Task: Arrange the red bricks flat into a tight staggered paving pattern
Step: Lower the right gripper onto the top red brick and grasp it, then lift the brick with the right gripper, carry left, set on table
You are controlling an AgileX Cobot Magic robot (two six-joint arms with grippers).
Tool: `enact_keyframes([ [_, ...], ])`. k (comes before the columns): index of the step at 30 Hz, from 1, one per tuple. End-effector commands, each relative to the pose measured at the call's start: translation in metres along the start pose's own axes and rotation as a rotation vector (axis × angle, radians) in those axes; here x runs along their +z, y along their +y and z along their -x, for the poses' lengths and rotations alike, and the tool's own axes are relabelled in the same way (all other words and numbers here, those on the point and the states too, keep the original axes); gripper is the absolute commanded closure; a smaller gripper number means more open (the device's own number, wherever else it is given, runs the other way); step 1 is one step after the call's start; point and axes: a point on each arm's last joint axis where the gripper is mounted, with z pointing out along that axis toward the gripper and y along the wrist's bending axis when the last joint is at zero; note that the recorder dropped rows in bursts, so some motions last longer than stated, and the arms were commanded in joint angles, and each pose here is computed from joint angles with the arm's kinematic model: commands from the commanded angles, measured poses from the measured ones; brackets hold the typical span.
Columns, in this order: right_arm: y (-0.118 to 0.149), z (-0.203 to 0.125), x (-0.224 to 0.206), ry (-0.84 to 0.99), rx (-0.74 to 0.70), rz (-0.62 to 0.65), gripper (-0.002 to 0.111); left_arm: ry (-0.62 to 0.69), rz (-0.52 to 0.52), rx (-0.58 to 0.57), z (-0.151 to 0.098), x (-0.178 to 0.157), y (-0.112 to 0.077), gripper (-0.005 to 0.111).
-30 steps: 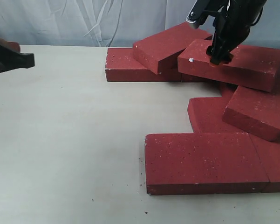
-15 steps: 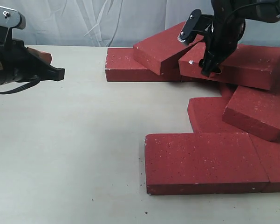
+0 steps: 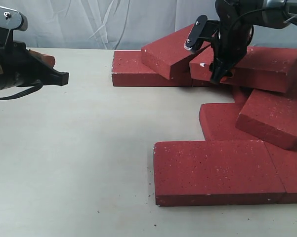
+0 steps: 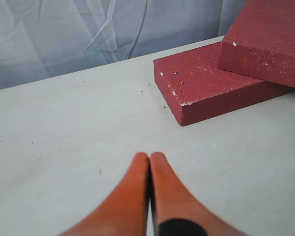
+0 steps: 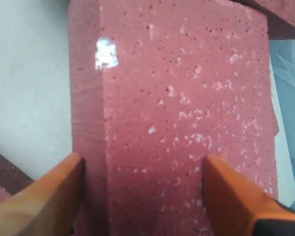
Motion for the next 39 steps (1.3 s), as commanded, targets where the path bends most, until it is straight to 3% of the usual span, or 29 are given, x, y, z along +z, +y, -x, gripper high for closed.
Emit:
enact_keyframes([
  [1,-0.002,-0.001,-0.003,0.018,-0.007,-0.008,0.108,-0.021,-0.005,0.005,0.004,0.001,-0.001,0.107],
  [7,-0.002,-0.005,-0.022,0.101,-0.068,-0.053,0.108,-0.020,-0.006,0.011,0.004,0.001,-0.001,0.107],
  [16,-0.010,-0.010,-0.100,-0.012,-0.011,-0.115,0.108,-0.021,-0.003,0.024,0.006,-0.003,0.000,0.107],
  [21,-0.004,-0.013,-0.141,-0.175,0.045,-0.020,0.108,-0.015,0.082,0.005,0.012,-0.023,0.021,0.107],
  [29,0.032,0.002,-0.157,-0.418,-0.129,0.246,0.109,-0.023,0.264,-0.105,-0.003,-0.049,0.069,0.107],
  [33,0.060,0.029,-0.164,-0.532,-0.308,0.251,0.109,-0.013,0.320,-0.149,-0.010,-0.053,0.083,0.107],
  [39,0.111,0.086,-0.157,-0.673,-0.408,0.185,0.109,-0.037,0.331,-0.160,-0.015,-0.055,0.086,0.107],
])
